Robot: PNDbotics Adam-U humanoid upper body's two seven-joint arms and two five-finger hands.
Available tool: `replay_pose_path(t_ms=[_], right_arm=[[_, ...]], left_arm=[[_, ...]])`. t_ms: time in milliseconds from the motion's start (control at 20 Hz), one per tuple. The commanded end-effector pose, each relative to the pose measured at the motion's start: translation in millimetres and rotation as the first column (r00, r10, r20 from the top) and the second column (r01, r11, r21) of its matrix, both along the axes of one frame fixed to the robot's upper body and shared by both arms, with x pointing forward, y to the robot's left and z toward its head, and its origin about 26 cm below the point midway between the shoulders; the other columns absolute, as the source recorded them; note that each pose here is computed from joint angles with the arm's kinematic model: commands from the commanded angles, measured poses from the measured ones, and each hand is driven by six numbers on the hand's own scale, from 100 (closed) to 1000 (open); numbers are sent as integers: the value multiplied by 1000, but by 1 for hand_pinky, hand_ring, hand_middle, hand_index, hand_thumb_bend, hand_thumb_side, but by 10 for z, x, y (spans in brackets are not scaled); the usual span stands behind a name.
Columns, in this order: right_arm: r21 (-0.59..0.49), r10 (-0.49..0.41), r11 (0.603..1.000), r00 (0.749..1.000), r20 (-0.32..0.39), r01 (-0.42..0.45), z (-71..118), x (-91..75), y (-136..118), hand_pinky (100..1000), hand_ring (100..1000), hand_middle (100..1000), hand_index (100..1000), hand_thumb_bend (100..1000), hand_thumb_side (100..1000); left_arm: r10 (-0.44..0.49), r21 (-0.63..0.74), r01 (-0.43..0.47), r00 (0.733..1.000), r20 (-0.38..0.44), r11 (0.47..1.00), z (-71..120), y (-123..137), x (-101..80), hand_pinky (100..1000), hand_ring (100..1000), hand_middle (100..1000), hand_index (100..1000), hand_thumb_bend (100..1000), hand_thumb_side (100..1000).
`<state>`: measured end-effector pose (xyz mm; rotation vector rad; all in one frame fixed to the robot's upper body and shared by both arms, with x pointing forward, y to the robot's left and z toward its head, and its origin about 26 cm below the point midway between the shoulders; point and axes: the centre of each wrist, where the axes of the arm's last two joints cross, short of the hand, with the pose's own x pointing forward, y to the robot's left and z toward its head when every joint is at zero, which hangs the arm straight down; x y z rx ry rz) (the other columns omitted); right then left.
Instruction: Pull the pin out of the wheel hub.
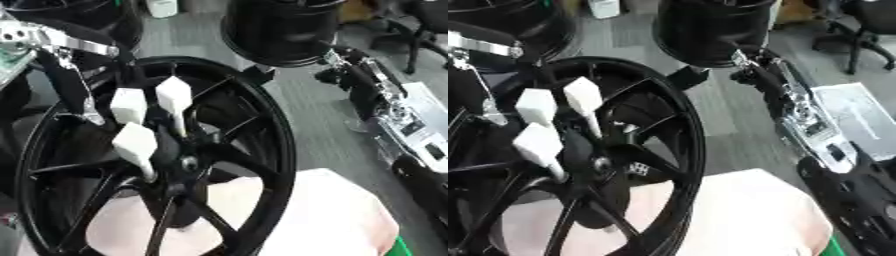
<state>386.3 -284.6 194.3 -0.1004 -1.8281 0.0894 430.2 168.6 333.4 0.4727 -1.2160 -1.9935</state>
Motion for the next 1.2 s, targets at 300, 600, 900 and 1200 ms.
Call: replay_pose_path(t_ms=[300, 600, 900, 1200], right_arm=[[-6, 9, 1000, 999, 35, -8, 136, 0, 2, 788, 599, 643, 787, 451, 495], [-5, 14, 1000, 999, 36, -14, 142, 4, 20, 788, 599, 643, 787, 450, 496], [-4, 13, 1000, 999, 37, -13, 142, 6, 21, 788, 599, 644, 787, 449, 497], [-2, 11, 1000, 999, 38, -11, 145, 6, 18, 788, 599, 644, 787, 448, 499]], left_arm=[[1, -3, -1, 999, 36, 1000, 128, -18, -11, 895, 849, 801, 820, 525, 100], [-2, -8, 2, 999, 38, 1000, 140, -64, -9, 890, 841, 784, 793, 482, 100], [-2, -8, 2, 999, 35, 1000, 136, -83, -9, 886, 830, 765, 718, 415, 100], [5, 8, -5, 999, 53, 1000, 138, -75, -8, 871, 788, 711, 519, 286, 100]])
